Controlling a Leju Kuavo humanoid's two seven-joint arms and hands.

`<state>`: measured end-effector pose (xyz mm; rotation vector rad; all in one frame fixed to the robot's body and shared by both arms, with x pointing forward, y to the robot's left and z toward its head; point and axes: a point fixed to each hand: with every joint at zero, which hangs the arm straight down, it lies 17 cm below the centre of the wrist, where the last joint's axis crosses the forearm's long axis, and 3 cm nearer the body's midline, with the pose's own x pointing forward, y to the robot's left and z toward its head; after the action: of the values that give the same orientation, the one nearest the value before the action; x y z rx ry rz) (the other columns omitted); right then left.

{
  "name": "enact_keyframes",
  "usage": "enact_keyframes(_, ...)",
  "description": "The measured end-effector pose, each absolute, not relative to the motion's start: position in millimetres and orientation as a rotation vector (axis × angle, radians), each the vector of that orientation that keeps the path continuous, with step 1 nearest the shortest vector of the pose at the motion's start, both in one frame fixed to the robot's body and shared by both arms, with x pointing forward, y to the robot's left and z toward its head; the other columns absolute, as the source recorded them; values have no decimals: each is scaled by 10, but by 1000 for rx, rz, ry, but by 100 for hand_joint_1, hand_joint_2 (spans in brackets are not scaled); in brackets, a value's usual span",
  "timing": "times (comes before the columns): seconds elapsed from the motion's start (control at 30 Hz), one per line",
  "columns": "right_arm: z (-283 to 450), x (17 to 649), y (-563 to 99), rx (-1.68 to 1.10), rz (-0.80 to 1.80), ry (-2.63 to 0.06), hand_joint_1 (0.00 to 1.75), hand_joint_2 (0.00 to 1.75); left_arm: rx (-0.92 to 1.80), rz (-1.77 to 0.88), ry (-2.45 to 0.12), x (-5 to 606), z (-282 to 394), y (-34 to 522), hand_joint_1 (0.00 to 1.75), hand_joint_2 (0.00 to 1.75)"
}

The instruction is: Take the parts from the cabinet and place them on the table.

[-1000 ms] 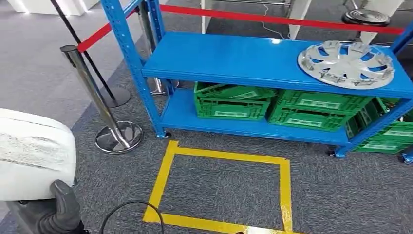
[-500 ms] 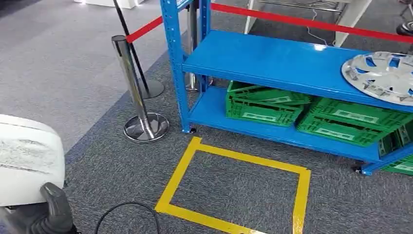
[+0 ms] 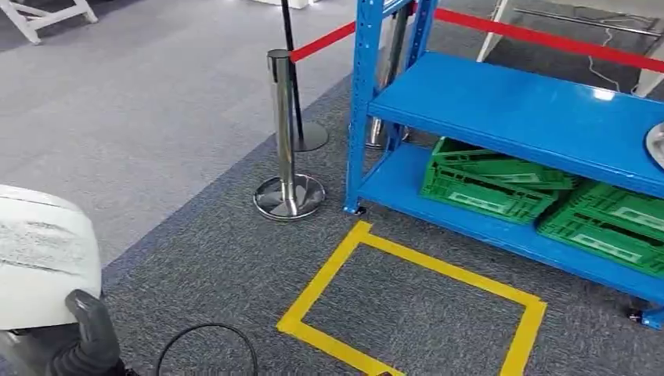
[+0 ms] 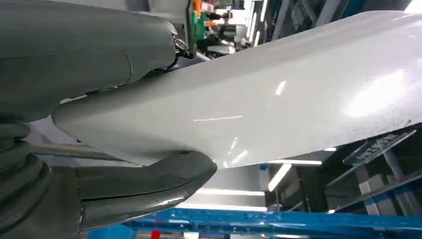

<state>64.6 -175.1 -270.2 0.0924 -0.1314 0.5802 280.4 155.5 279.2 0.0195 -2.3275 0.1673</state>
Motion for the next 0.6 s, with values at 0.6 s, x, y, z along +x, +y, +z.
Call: enact_keyframes(0.6,-2701,562,-1790,117,582,-85,0,0,-124,159,-2319,2826,2808,1451,175,175)
